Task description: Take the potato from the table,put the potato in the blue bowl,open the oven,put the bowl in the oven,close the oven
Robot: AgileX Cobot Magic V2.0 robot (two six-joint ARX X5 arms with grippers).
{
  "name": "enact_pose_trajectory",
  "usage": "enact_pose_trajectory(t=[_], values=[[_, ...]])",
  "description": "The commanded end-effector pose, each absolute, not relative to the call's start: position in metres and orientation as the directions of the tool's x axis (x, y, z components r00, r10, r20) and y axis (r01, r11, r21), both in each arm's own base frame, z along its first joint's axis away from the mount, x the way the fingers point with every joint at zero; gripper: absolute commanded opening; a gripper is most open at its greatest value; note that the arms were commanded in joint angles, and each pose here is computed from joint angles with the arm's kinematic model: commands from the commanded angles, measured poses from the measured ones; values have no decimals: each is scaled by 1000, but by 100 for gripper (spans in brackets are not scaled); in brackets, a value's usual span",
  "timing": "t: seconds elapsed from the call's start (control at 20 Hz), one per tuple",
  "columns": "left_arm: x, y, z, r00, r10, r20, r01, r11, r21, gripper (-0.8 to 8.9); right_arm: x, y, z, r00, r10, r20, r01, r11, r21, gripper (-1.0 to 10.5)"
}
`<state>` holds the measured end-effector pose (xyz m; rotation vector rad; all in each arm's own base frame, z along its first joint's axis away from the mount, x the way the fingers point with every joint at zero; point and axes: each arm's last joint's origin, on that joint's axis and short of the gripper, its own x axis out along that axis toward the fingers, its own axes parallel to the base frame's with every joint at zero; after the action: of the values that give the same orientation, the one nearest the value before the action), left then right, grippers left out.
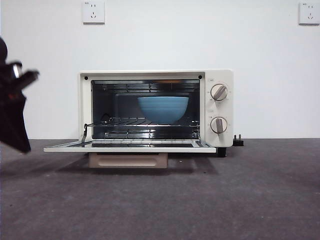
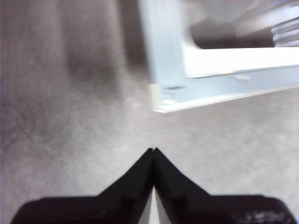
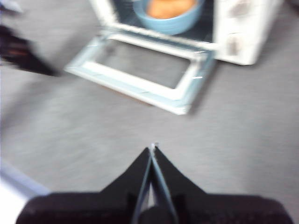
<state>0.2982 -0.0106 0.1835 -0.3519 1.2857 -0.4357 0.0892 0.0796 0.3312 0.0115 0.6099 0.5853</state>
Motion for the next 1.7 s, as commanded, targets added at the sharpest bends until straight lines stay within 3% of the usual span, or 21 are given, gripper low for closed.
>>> enact_pose_trajectory(t=[0.05, 0.2, 0.4, 0.75, 1.25, 1.7], values=[[304, -10, 165, 187, -506, -842, 60, 861, -505, -7, 82, 75, 334, 644, 590, -488, -548, 800, 244, -12], [314, -9, 150, 194, -576, -794, -1, 809, -587, -7, 74, 69, 341, 650, 634, -419, -564, 772, 293, -12], [322, -10, 136, 195, -640, -743, -65, 748, -661, -7, 70, 66, 343, 657, 640, -398, -558, 768, 315, -12], [330, -7, 137, 260, -645, -719, -118, 718, -686, -7, 70, 65, 343, 657, 641, -396, -557, 767, 318, -12], [330, -8, 139, 247, -717, -651, -97, 650, -753, -7, 70, 65, 343, 658, 641, -396, -557, 768, 317, -12], [337, -10, 147, 260, -818, -513, -74, 513, -855, -7, 70, 65, 343, 657, 641, -396, -553, 767, 324, -12]])
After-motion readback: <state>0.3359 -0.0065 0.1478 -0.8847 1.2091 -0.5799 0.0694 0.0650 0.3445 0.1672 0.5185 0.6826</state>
